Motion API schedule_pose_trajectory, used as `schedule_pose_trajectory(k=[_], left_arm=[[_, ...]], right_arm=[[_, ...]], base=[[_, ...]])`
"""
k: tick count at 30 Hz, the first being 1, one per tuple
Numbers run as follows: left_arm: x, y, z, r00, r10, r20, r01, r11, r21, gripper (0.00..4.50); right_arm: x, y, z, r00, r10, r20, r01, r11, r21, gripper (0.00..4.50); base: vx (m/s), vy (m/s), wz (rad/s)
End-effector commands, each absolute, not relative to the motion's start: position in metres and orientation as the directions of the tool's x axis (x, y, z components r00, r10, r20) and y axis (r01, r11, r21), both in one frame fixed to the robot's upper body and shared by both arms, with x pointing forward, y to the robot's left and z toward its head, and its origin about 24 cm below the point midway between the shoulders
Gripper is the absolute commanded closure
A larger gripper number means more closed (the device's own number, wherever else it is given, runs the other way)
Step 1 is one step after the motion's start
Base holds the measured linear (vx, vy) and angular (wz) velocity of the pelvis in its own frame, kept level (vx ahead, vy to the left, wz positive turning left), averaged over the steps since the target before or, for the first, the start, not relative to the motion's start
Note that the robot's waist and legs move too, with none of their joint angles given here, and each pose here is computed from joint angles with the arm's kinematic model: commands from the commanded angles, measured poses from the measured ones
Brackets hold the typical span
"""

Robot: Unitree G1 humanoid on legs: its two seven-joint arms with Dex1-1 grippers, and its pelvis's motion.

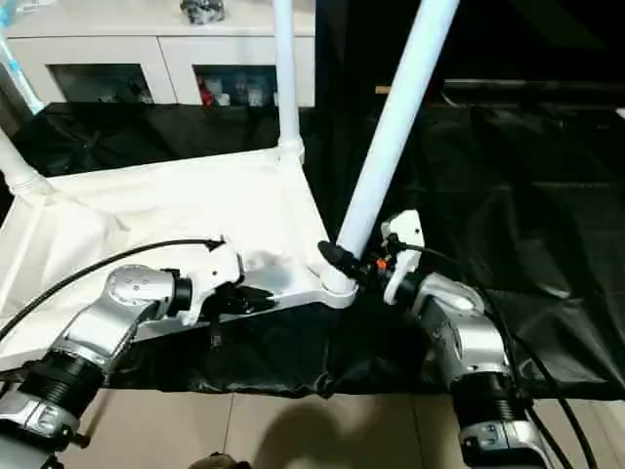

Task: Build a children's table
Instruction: Insert table leg to table base

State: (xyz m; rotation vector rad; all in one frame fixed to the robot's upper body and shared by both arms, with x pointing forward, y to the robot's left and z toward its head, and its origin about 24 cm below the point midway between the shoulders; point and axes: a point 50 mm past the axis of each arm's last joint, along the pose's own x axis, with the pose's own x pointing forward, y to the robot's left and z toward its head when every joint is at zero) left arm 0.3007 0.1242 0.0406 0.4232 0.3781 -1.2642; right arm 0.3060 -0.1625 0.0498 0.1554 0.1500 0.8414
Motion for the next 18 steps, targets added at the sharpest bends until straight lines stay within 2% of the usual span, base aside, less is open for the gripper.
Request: schedule_pose_trajectory(k=[1,10,18], left_arm=[[0.2973,0.1318,0.0275,0.243,-0.786,-0.568,0.966,0.248,0.069,4.5],[0.2938,0.1386,0.0223,0.151,-0.731,-0.666,0.986,0.156,0.053,4.5],[0.3026,0.139,0.0266,0.167,-0.713,-0.681,0.985,0.156,0.079,4.5]], right_arm=[[0.2955,-0.169,0.0271,0.652,0.735,-0.188,-0.704,0.678,0.209,2.61],[0.2918,-0.1753,0.0285,0.654,0.736,-0.175,-0.715,0.677,0.177,2.61],[0.2874,-0.1777,0.0288,0.628,0.758,-0.176,-0.742,0.651,0.157,2.61]], base=[[0.0,0.0,0.0],[0.0,0.0,0.0],[0.0,0.0,0.0]])
